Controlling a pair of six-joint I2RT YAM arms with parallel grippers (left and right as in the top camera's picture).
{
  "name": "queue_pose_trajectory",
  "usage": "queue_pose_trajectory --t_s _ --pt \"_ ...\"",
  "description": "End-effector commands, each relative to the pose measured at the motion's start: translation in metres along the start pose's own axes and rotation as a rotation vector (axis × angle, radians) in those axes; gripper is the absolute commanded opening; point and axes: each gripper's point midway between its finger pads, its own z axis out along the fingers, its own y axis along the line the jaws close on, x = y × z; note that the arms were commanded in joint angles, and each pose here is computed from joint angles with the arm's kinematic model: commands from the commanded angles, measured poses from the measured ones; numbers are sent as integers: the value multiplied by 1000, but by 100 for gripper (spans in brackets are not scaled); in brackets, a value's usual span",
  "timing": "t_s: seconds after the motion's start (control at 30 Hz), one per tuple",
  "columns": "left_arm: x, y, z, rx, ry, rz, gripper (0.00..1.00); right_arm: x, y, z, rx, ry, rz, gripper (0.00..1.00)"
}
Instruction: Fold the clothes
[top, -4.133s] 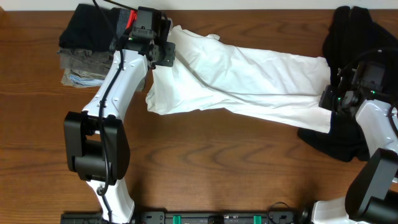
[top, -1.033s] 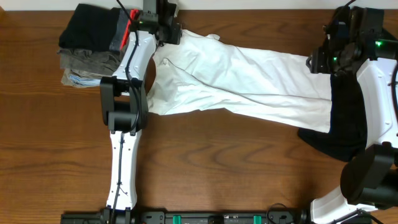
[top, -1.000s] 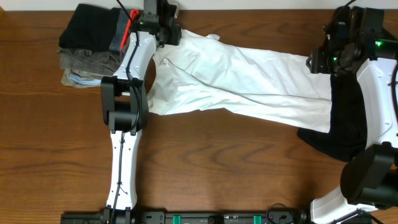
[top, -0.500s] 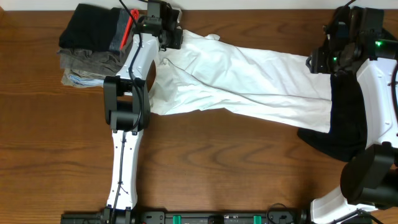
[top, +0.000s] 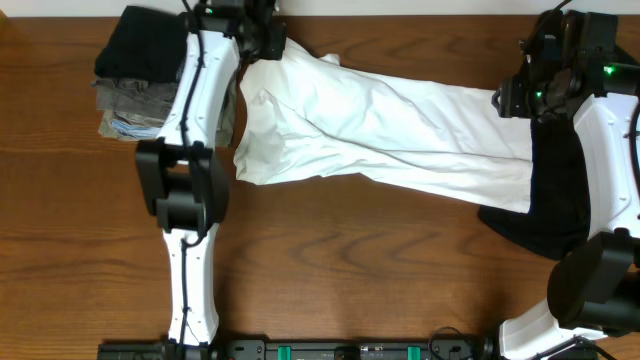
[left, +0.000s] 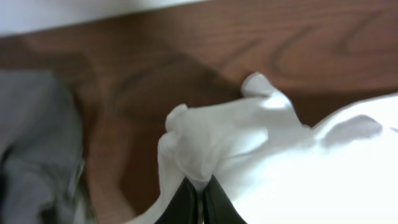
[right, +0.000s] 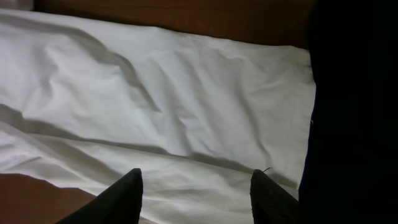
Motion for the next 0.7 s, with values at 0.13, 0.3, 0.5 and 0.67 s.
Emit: queue_pose_trajectory --t_s 0.13,0.3,0.5,0.67 --pt "55 -4 -13 15 228 -14 6 -3 4 -4 -6 -12 -23 54" --pt "98 -7 -16 37 393 0 6 -6 4 -4 -5 -23 -25 55" --pt "136 -14 -27 54 556 -35 9 -8 4 -4 -5 -34 -27 56" --pt "149 -18 -31 60 611 -44 56 -8 4 -4 -5 -33 -27 57"
